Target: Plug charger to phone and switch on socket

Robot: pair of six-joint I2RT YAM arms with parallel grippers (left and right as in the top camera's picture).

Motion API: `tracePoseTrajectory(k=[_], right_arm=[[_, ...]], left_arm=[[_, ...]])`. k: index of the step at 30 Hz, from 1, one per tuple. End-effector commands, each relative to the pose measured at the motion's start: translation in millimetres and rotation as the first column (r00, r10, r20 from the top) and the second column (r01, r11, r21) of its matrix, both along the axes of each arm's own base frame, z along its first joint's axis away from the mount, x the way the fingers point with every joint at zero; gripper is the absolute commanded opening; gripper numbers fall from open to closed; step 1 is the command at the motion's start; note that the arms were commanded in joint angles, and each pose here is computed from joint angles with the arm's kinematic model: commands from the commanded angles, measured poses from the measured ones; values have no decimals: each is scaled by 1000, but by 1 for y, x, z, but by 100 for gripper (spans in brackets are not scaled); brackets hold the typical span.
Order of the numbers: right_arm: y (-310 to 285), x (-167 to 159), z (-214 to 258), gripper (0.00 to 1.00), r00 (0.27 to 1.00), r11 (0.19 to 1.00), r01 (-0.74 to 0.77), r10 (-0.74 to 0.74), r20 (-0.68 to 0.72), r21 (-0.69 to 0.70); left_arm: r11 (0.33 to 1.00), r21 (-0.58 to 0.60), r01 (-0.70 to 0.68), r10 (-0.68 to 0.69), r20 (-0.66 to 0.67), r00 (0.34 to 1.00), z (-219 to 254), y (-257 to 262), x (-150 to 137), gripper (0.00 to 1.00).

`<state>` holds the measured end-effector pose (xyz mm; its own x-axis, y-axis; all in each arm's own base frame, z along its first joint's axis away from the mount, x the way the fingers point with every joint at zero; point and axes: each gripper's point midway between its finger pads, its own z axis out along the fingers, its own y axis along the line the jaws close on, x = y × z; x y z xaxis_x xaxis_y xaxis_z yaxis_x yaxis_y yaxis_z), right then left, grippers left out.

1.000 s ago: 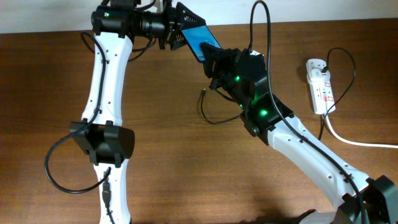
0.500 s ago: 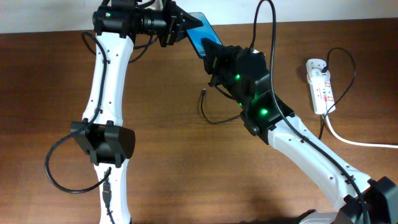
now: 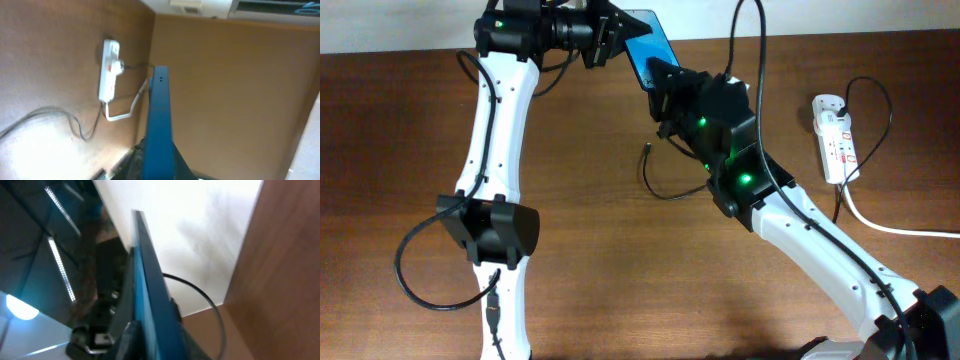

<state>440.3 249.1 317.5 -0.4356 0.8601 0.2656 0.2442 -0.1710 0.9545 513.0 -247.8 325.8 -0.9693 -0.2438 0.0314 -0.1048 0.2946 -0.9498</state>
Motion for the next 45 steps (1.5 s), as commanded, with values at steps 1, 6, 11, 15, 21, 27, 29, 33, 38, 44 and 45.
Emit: tracePoseTrajectory(k=[1, 6, 11, 15, 21, 27, 29, 33, 38, 44, 45], right_arm=[[33, -23, -22, 41, 987, 988, -152, 151, -47, -36], [32, -23, -26, 66, 987, 987, -153, 150, -61, -46], [15, -25, -62, 77, 977, 889, -207, 209, -40, -408], [2, -40, -103, 89, 942, 663, -302, 318, -109, -685], [-14, -66, -142, 75, 841, 290, -410, 487, -236, -864], [-29, -46, -128, 61, 803, 308, -480, 531, -270, -821], [-25, -30, -133, 61, 783, 275, -524, 529, -328, -806], [-2, 7, -165, 49, 734, 257, -611, 538, -414, -748], [1, 12, -250, 43, 671, 250, -718, 496, -551, -649], [1, 12, -308, 39, 627, 232, -765, 479, -614, -601], [2, 12, -310, 37, 627, 232, -765, 480, -614, -600]], left_arm=[[1000, 19, -3, 1, 108, 994, 8, 3, 7, 0], [999, 36, -4, -2, 158, 987, 7, 10, 10, 0], [991, 118, -60, 21, 309, 951, -1, 71, 29, 0], [970, 229, -86, 20, 275, 961, -30, 113, 22, 0], [938, 348, 9, -113, 280, 953, -55, 128, -5, 0], [936, 350, -32, -52, 227, 972, -60, 159, -7, 0], [936, 350, -32, -51, 227, 972, -60, 159, -7, 0], [937, 349, -30, -51, 219, 974, -61, 159, -9, 0], [938, 345, -25, -46, 195, 980, -62, 159, -12, 0], [938, 346, -25, -46, 196, 980, -62, 159, -12, 0], [938, 346, -25, -46, 196, 980, -62, 159, -12, 0]])
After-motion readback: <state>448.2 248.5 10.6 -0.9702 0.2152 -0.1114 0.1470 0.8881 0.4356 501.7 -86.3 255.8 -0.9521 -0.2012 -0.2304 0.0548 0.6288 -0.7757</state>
